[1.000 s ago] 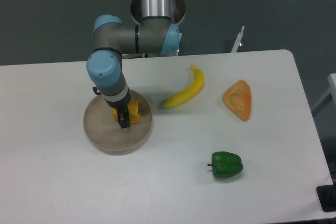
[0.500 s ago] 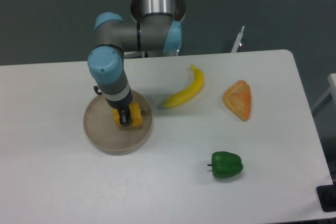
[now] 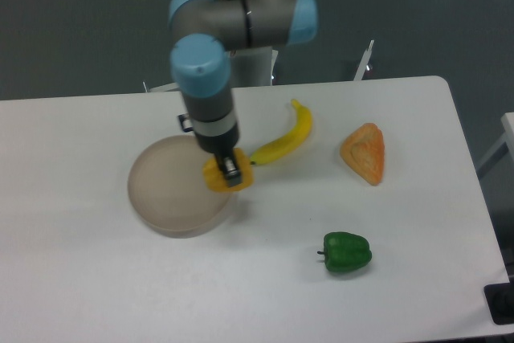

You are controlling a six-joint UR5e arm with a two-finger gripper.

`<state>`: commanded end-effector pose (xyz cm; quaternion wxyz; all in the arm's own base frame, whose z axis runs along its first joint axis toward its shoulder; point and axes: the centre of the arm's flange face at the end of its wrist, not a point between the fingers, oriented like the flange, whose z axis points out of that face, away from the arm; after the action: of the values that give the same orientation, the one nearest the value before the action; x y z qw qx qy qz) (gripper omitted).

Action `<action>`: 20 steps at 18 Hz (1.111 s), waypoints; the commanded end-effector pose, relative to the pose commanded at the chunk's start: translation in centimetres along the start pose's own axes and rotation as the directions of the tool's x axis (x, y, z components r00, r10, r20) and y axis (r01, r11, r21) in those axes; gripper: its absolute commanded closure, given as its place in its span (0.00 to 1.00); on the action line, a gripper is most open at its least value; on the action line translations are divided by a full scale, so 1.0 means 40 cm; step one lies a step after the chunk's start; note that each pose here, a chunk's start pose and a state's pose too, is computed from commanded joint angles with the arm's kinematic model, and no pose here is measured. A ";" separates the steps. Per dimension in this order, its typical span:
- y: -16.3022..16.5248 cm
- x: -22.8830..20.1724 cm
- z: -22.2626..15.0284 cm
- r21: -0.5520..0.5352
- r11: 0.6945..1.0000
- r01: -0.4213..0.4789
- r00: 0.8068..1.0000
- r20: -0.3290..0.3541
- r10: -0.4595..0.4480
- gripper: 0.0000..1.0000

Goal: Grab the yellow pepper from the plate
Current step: 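Lift the yellow pepper off the plate and carry it beside the banana, then hold the yellow pepper above the table near the orange object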

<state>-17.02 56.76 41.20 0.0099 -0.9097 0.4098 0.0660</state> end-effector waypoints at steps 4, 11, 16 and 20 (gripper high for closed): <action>0.152 -0.103 -0.031 0.039 0.994 0.104 0.994 0.028 -0.105 0.79; 0.340 -0.183 0.037 0.024 0.991 0.132 0.991 -0.023 -0.131 0.91; 0.375 -0.195 0.065 0.038 0.994 0.102 0.994 -0.054 -0.100 0.91; 0.394 -0.206 0.091 0.057 0.996 0.075 0.995 -0.068 -0.072 0.91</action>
<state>-34.61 52.70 39.22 0.0260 -0.9252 0.3779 0.0234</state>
